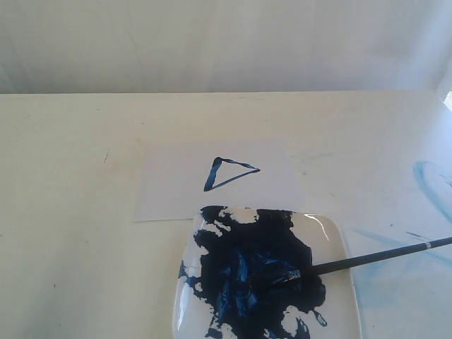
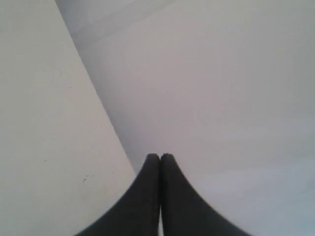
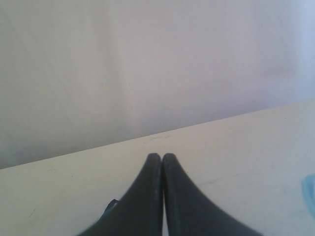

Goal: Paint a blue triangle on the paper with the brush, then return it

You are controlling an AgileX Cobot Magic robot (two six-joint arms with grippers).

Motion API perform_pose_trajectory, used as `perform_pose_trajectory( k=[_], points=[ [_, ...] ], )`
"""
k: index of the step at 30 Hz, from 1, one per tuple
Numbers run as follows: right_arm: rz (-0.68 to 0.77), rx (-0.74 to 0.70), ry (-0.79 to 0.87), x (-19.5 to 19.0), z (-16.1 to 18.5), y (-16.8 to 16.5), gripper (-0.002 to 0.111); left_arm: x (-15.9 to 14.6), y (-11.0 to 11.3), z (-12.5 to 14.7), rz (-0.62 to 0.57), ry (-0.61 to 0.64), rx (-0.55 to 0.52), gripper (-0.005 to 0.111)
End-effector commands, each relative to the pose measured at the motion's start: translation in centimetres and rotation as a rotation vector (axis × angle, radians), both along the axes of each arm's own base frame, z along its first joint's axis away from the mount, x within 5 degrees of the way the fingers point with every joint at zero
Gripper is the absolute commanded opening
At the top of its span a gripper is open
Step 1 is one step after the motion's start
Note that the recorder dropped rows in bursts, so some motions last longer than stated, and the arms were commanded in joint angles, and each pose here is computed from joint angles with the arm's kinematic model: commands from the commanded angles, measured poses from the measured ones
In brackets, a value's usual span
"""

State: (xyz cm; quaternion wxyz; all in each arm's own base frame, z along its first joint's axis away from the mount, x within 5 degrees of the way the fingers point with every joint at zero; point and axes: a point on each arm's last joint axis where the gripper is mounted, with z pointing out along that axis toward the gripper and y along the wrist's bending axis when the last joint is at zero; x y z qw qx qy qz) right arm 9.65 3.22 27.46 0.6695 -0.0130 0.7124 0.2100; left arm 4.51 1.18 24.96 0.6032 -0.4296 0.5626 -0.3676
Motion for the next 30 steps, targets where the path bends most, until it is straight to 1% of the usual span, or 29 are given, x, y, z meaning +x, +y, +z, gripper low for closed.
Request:
perform_pose_trajectory(
  k=[1,3,4,6,8,11,13,15,18,24,25,26,30],
  points=[
    [-0.010,-0.014,-0.013,0.0,0.1,-0.1,0.000,0.5,-1.0,-2.7,-0.122,0.110,0.368,0.000],
    [-0.010,-0.014,-0.013,0.0,0.1,-0.1,0.000,0.9,-1.4,-4.9,-0.184,0.136,0.649,0.000],
    [-0.010,-0.014,-0.013,0.0,0.1,-0.1,0.000,1.1,-1.5,-5.9,-0.192,0.130,0.732,0.000],
    [-0.010,-0.014,-0.013,0.0,0.1,-0.1,0.000,1.2,-1.5,-5.7,-0.174,0.087,0.823,0.000],
    [-0.010,-0.014,-0.013,0.0,0.1,-0.1,0.000,1.1,-1.5,-6.5,-0.218,0.167,0.904,0.000],
    [-0.010,-0.014,-0.013,0.0,0.1,-0.1,0.000,1.0,-1.5,-7.3,-0.279,0.249,1.059,0.000],
    [-0.010,-0.014,-0.013,0.0,0.1,-0.1,0.000,0.6,-1.6,-8.4,-0.361,0.347,1.149,0.000],
    [-0.010,-0.014,-0.013,0.0,0.1,-0.1,0.000,0.6,-1.6,-8.5,-0.379,0.354,1.219,0.000],
    [-0.010,-0.014,-0.013,0.0,0.1,-0.1,0.000,0.6,-1.6,-8.5,-0.385,0.351,1.257,0.000],
    [-0.010,-0.014,-0.013,0.0,0.1,-0.1,0.000,0.6,-1.6,-8.5,-0.387,0.351,1.269,0.000],
    [-0.010,-0.014,-0.013,0.0,0.1,-0.1,0.000,0.6,-1.5,-8.5,-0.392,0.349,1.307,0.000],
    [-0.010,-0.014,-0.013,0.0,0.1,-0.1,0.000,0.6,-1.5,-8.5,-0.393,0.348,1.318,0.000],
    [-0.010,-0.014,-0.013,0.0,0.1,-0.1,0.000,0.6,-1.5,-8.5,-0.390,0.350,1.294,0.000]
  ],
)
